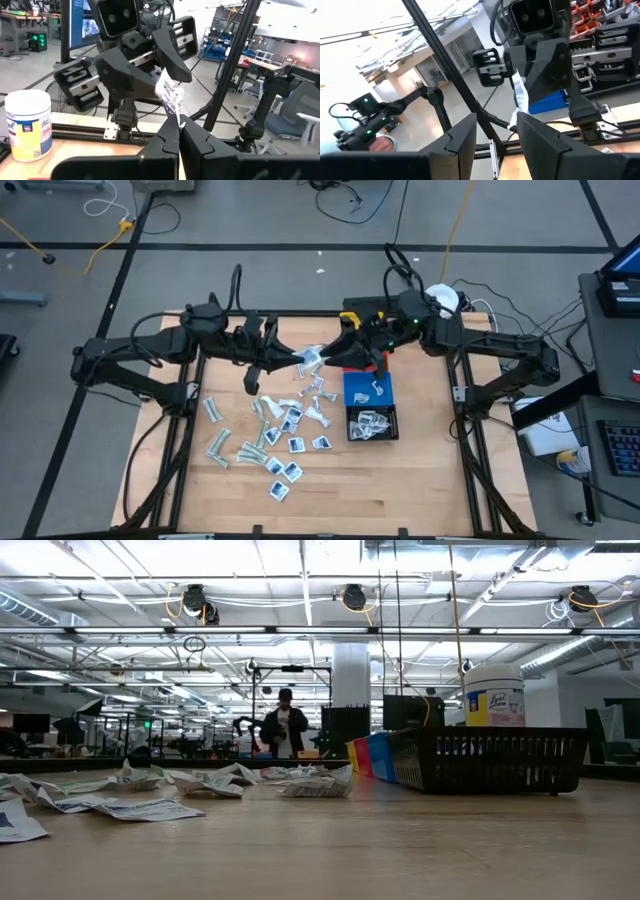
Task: Pick & Place First Aid Supplies
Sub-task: Put the blue alcohol pad into the blue bin
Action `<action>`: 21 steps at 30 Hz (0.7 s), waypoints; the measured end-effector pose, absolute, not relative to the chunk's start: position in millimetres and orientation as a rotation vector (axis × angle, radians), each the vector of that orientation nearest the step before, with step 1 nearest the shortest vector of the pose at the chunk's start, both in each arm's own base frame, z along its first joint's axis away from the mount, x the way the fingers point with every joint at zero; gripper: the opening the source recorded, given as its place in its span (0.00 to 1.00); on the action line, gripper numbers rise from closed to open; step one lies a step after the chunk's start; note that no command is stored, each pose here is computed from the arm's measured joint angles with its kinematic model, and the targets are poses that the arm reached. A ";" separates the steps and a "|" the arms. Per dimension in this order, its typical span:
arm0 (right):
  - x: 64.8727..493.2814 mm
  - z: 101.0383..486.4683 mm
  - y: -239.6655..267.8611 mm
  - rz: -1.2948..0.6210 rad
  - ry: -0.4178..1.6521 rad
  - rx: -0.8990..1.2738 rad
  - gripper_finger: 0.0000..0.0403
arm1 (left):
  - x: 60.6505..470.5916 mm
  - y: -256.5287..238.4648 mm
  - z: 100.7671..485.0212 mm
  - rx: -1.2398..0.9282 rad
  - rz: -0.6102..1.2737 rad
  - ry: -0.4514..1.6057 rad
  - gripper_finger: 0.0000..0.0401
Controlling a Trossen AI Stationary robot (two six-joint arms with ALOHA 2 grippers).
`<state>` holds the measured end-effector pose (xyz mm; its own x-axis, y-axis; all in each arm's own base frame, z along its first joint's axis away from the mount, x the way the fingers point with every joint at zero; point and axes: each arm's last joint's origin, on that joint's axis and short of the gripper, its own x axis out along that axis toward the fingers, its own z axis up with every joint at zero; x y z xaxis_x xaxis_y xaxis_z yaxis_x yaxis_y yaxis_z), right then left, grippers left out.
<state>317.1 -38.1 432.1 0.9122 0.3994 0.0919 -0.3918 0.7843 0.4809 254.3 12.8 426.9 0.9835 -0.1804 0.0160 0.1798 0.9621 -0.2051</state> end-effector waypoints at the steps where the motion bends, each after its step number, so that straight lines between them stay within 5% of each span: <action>1: 317.6 431.9 -38.4 0.420 0.013 0.516 0.35 | 254.4 12.7 426.9 -0.209 -0.184 0.003 0.00; 21: 323.3 428.1 -41.0 0.350 -0.001 0.542 0.35 | 259.2 10.5 422.0 -0.206 -0.189 0.032 0.00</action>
<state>323.3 -41.0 428.1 0.9408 0.3263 0.0921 -0.3265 0.7989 0.5051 259.2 10.5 422.0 0.9818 -0.1896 -0.0126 0.1830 0.9613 -0.2061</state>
